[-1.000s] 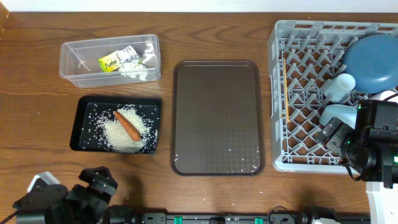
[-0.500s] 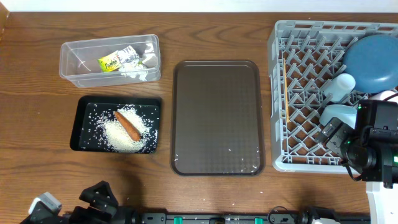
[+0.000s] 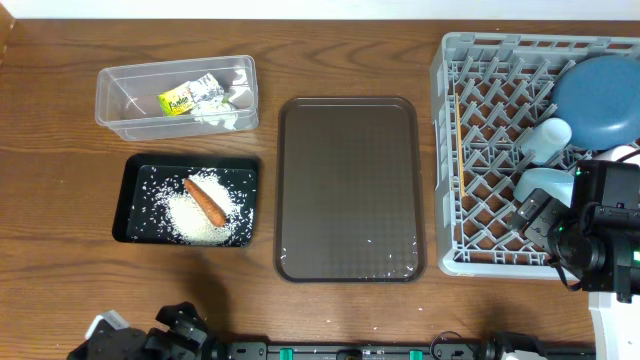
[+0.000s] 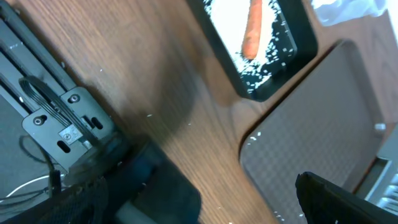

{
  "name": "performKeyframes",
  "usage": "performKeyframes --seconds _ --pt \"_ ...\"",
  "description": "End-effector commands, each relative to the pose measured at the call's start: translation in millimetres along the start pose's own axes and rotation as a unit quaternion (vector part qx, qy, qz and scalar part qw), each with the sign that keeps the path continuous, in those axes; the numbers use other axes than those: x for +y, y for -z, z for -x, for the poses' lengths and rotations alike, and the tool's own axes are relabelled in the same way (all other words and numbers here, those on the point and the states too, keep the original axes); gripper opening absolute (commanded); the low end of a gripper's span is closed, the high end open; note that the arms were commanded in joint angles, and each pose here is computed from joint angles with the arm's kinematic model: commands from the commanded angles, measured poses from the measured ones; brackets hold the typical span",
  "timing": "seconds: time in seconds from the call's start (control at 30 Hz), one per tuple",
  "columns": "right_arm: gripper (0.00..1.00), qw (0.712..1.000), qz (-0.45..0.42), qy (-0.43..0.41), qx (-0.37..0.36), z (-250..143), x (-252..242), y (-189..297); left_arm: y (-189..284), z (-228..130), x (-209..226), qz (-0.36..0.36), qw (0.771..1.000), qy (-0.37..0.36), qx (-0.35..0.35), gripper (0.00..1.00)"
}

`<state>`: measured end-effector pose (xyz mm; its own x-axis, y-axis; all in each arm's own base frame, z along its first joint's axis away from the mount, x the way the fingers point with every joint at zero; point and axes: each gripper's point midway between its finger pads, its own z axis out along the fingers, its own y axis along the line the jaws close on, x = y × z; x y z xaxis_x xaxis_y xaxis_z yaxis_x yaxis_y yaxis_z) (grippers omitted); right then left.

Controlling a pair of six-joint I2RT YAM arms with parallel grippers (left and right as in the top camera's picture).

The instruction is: Sort waste into correct bins and load items into the dishwasher rack

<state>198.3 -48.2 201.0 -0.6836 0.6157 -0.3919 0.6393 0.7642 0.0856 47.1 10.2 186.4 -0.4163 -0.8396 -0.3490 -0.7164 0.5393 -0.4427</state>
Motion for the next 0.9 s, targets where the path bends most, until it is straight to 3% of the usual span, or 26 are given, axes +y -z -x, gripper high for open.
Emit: performKeyframes --seconds 0.0,0.13,0.27,0.37,0.57,0.7,0.87 --pt "0.99 1.0 -0.003 -0.012 -0.002 2 -2 0 -2 -13 19 0.028 0.999 -0.009 0.019 0.99" --pt "0.99 1.0 -0.003 -0.012 -0.002 2 -2 0 -2 -10 12 0.006 1.0 0.0 0.009 0.99" --pt "0.99 1.0 -0.003 -0.012 -0.002 2 -2 0 1 10 -20 -0.069 0.997 0.013 -0.03 0.99" --pt "0.99 1.0 -0.003 -0.012 -0.002 2 -2 0 5 33 -58 -0.146 0.985 -0.035 -0.082 0.99" --pt "0.99 1.0 -0.003 -0.012 -0.002 2 -2 0 8 66 -115 -0.243 0.936 -0.158 -0.197 0.99" --pt "0.99 1.0 -0.003 -0.012 -0.002 2 -2 0 0 81 -128 -0.258 0.906 -0.201 -0.268 0.99" --pt "0.99 1.0 -0.003 -0.012 -0.002 2 -2 0 -23 103 -115 -0.222 0.901 -0.165 -0.335 0.99"
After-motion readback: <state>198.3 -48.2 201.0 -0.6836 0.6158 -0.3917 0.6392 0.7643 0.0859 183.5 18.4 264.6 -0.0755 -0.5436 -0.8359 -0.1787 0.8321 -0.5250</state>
